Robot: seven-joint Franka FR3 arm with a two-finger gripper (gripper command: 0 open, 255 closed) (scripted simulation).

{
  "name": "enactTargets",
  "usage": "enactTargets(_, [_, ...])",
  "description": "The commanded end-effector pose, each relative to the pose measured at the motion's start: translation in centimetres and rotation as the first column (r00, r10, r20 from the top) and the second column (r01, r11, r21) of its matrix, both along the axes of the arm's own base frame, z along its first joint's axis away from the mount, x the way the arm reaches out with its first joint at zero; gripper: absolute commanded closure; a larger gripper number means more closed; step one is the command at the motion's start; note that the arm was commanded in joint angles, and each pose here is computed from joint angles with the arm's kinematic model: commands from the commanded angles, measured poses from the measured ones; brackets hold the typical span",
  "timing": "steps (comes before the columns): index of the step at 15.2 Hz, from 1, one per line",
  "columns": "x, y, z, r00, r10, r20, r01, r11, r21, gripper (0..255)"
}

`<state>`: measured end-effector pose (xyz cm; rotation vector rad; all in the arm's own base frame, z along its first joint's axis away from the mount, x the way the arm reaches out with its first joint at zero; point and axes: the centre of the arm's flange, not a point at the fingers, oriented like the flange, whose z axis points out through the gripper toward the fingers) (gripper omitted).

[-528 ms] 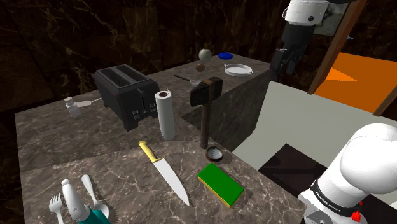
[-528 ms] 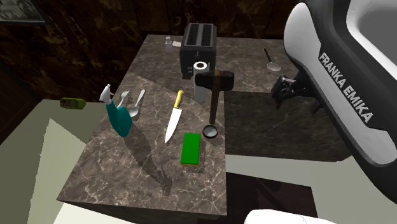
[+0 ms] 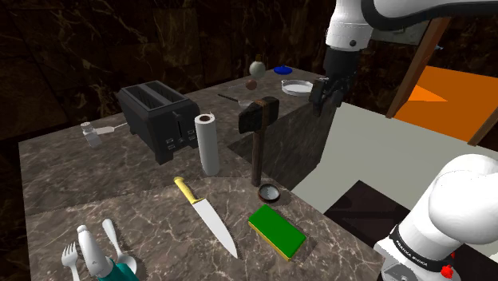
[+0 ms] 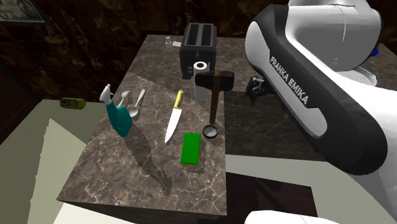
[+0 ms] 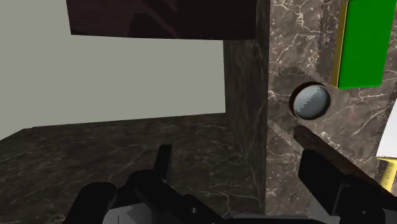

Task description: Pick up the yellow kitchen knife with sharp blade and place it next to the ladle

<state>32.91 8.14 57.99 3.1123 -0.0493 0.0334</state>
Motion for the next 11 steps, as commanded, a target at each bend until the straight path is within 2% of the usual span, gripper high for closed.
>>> enactTargets(1, [1.0,2.1,-1.3,1.0,0.002,0.0,-0.002,1.0,0.005,0])
enactTargets(11, [6.3,12.3,-7.3,1.0,0.016,-0.004,-0.016,1.0,0.026,0])
